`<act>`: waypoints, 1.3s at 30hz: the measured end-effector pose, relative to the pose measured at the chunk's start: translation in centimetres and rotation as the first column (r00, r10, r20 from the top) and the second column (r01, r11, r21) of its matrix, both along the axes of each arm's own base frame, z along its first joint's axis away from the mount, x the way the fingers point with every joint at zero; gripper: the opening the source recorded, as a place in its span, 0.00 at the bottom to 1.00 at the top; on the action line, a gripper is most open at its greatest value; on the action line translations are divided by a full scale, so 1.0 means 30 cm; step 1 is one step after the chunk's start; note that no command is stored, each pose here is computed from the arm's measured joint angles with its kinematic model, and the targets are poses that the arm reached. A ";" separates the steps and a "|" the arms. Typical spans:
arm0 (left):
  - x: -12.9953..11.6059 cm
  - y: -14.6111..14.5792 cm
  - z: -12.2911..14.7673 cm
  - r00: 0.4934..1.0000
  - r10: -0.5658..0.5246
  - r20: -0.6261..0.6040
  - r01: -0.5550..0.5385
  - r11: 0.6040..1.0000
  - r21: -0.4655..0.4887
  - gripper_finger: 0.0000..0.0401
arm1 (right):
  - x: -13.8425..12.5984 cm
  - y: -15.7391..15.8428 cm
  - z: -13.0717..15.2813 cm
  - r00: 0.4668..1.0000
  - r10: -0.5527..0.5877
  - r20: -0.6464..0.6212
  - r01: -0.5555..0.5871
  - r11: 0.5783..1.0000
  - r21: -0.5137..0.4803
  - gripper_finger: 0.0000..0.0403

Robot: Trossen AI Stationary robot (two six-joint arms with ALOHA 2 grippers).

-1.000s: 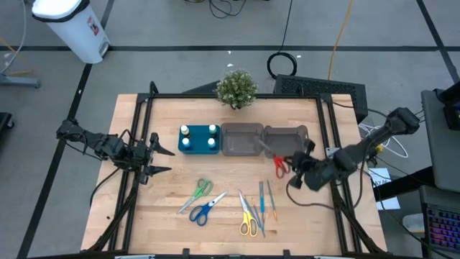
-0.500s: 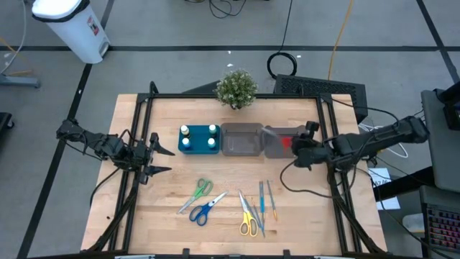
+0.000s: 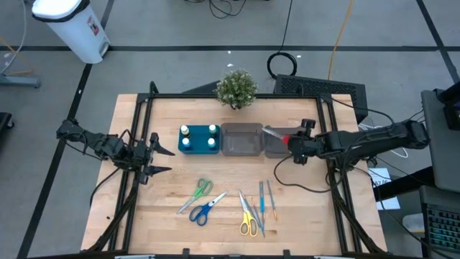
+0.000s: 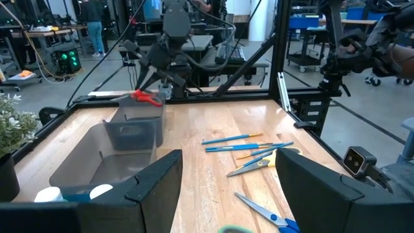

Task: Pick & Place Paint Supplies
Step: Put the red scissor into the right black bin

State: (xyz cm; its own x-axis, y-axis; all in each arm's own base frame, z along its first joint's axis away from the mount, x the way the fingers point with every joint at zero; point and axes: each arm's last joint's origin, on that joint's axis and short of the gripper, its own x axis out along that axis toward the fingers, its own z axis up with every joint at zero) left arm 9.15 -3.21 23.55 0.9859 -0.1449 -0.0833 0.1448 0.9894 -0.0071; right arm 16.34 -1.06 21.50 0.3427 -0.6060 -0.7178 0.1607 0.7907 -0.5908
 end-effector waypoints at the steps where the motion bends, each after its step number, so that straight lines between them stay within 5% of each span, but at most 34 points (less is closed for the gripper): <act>1: 0.000 0.000 0.000 1.000 0.000 0.001 0.000 1.000 0.000 0.63 | 0.001 -0.004 -0.002 1.000 -0.002 -0.009 0.002 1.000 0.004 0.05; 26: 0.000 0.000 0.000 1.000 0.000 0.001 0.000 1.000 0.000 0.63 | -0.012 -0.049 -0.020 0.994 -0.009 -0.110 0.017 0.997 0.073 0.05; 39: 0.000 0.000 0.000 1.000 0.000 0.001 0.000 1.000 0.000 0.63 | -0.012 -0.049 -0.019 0.994 -0.013 -0.107 0.021 0.997 0.072 0.20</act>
